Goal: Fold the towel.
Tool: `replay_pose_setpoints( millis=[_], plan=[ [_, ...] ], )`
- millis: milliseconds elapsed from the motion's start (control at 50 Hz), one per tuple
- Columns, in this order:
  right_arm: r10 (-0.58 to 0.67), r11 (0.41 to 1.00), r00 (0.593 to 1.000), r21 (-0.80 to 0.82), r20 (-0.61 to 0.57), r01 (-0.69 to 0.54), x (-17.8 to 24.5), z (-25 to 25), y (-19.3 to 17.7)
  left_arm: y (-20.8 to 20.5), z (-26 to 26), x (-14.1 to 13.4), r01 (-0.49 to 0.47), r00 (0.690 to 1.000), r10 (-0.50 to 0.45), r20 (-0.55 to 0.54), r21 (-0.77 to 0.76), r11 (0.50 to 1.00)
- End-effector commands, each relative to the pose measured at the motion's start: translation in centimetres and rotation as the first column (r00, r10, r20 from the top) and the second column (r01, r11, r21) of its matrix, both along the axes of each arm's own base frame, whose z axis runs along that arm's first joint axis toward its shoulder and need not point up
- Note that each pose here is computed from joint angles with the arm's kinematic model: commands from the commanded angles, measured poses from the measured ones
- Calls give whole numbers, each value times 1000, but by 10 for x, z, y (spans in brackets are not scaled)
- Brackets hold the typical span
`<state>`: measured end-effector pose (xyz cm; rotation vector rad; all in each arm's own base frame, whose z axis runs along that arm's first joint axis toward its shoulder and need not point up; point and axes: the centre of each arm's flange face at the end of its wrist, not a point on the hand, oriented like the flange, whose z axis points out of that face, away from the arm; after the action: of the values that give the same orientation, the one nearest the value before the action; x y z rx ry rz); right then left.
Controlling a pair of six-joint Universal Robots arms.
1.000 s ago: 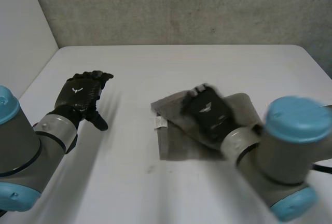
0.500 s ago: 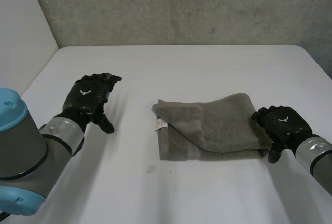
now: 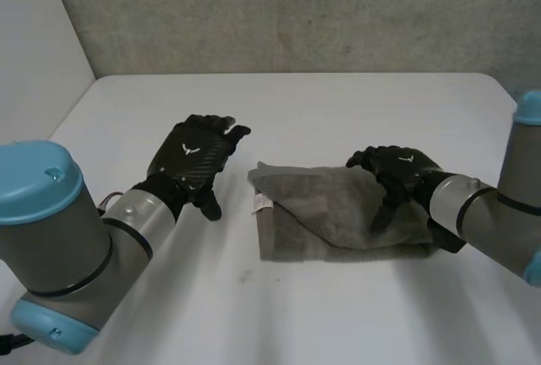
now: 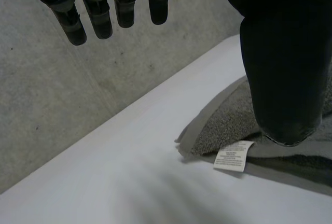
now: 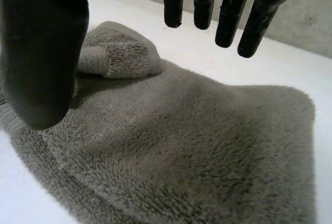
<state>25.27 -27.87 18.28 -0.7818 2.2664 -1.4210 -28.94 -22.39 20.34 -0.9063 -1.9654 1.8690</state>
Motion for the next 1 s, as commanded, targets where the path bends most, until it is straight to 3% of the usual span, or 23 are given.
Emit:
replay_pose_setpoints(
  millis=[20, 280, 480, 620, 700, 900, 1000],
  plan=[
    [-19, 997, 1000, 71, 16, 17, 9, -15, -14, -2, 1, -2, 1, 1000, -1, -3, 14, 1000],
    [27, 980, 999, 195, 19, -30, 37, -30, -15, 0, -4, 1, -3, 1000, 3, 5, 28, 1000],
    [165, 966, 986, 200, 12, -164, 66, -26, 25, 0, -4, 2, -8, 1000, 8, 7, 29, 1000],
    [353, 930, 933, 142, -76, -340, 70, -24, 64, -1, -4, 3, -16, 1000, 16, 7, 31, 999],
    [399, 914, 909, 130, -122, -384, 66, -24, 75, -1, -6, 4, -16, 1000, 15, 11, 35, 999],
    [398, 917, 910, 74, -112, -392, 58, -8, 81, 1, -7, 4, -13, 1000, 12, 13, 39, 999],
    [298, 955, 951, 15, -88, -298, 38, 1, 53, 1, -7, 4, -14, 1000, 14, 13, 38, 999]
  ],
)
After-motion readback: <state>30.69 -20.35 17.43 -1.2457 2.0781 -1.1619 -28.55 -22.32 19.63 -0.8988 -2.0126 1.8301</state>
